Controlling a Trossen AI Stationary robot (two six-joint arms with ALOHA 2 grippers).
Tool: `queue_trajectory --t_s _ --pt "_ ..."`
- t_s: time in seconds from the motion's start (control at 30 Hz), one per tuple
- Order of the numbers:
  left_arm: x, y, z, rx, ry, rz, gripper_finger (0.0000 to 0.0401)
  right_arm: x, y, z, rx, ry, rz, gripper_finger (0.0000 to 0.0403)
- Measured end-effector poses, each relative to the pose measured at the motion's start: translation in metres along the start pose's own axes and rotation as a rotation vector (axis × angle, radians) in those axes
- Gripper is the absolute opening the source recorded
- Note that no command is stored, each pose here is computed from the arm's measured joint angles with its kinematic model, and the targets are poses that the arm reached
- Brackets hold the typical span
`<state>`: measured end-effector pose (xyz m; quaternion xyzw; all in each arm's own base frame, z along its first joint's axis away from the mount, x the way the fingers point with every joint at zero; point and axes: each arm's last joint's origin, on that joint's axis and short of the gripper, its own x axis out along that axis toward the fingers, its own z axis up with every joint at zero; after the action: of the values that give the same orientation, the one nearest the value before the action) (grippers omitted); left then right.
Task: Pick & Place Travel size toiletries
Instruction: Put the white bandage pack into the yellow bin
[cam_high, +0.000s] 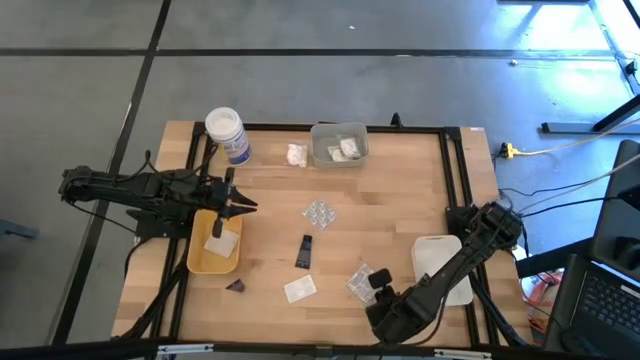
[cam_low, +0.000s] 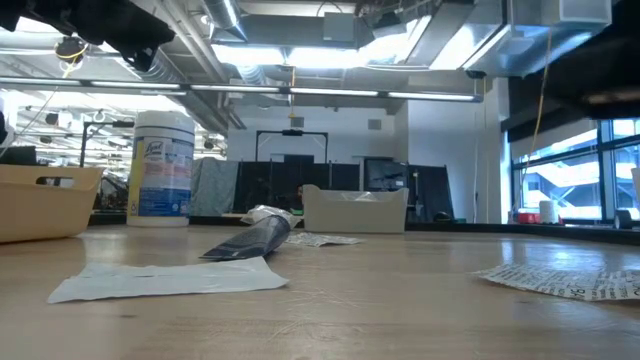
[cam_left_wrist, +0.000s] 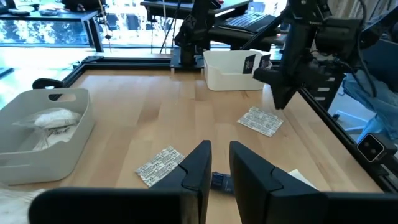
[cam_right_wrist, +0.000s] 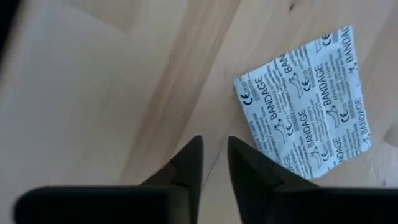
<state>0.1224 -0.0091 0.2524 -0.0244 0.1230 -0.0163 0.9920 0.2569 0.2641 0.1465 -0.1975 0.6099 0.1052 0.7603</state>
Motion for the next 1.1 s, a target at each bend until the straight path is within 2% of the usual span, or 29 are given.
queue_trajectory --t_s 0.23,0.43,0.63,0.77,1.1 --pt "0.000 0.000 0.000 0.000 0.000 0.000 0.0053 0.009 -0.004 0.000 -0.011 0.024 -0.040 0.0165" --pt "0.000 0.000 0.000 0.000 -0.001 0.000 0.0056 0.009 -0.005 0.001 -0.013 0.007 -0.096 0.0199" --pt "0.000 0.000 0.000 0.000 -0.001 0.000 0.0052 0.013 -0.012 -0.001 -0.032 0.011 -0.141 0.0195" --pt "0.000 0.000 0.000 0.000 0.000 -0.008 0.0054 0.017 -0.018 -0.002 -0.013 0.018 -0.112 0.0182" --pt "0.000 0.000 0.000 -0.001 0.000 -0.009 0.0053 0.021 -0.028 0.001 -0.036 0.014 -0.125 0.0141"
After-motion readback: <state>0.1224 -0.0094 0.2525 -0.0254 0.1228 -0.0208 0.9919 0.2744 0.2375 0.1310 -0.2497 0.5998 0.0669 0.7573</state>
